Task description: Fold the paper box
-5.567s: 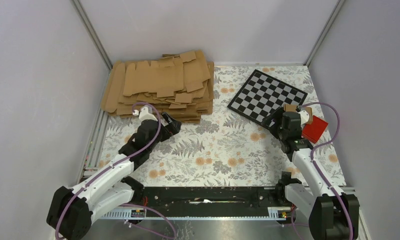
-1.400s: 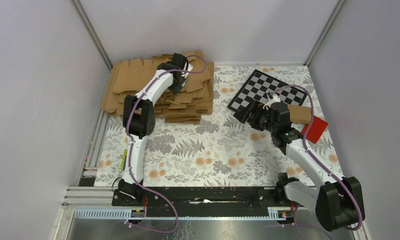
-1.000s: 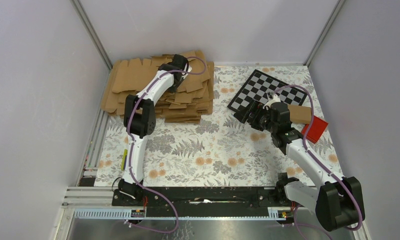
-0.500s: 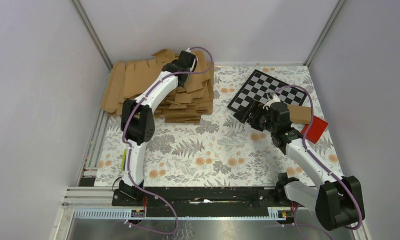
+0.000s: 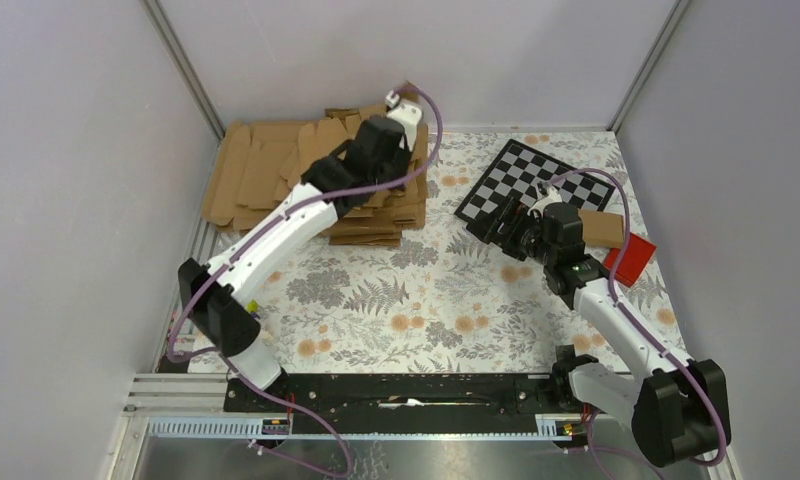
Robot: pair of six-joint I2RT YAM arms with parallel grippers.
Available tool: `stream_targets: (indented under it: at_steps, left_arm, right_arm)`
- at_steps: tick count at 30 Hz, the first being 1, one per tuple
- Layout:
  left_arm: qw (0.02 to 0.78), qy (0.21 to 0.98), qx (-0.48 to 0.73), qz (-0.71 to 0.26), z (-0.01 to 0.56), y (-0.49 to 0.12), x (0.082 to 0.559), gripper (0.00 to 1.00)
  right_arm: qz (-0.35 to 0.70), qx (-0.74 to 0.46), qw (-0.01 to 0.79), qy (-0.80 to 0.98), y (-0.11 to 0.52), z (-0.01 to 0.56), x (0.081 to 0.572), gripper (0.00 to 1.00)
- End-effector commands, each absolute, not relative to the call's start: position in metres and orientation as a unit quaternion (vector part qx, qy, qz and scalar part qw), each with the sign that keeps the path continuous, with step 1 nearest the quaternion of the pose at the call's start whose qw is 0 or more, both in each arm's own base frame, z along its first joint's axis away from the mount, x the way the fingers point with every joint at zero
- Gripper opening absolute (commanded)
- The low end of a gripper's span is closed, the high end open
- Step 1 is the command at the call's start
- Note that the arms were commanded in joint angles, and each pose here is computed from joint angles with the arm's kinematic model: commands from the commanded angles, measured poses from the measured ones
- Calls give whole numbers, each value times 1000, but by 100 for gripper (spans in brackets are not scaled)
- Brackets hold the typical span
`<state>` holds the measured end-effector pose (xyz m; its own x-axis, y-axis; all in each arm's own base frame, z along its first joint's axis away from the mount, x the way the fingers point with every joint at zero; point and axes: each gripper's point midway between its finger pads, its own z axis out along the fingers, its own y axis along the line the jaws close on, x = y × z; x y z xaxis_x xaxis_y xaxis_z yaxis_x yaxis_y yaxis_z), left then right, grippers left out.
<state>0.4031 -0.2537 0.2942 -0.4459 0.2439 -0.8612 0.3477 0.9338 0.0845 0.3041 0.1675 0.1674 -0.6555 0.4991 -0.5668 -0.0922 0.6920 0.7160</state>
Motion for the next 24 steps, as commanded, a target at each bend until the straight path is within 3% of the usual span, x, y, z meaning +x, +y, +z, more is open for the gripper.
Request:
stream_targets:
  at_steps: [1,8,12,18,24]
  left_arm:
    - [443,844,197,-231,278,-310,344,0]
    - [359,809,230,-404,247,-357,261,0]
    - [322,805,252,-430,224,-376,230,0]
    - [259,800,286,-459,198,-405,197,0]
    - [245,793,281,-482,185,-412,189,3]
  right_arm:
    - [391,106,426,809,170,202,301,100]
    - [422,128,452,776,162,201,273,100]
    - [418,190,493,739,139,199,260,100]
    - [323,187,431,822,126,165,255,100]
    - [337,194,383,838,140,161,262,100]
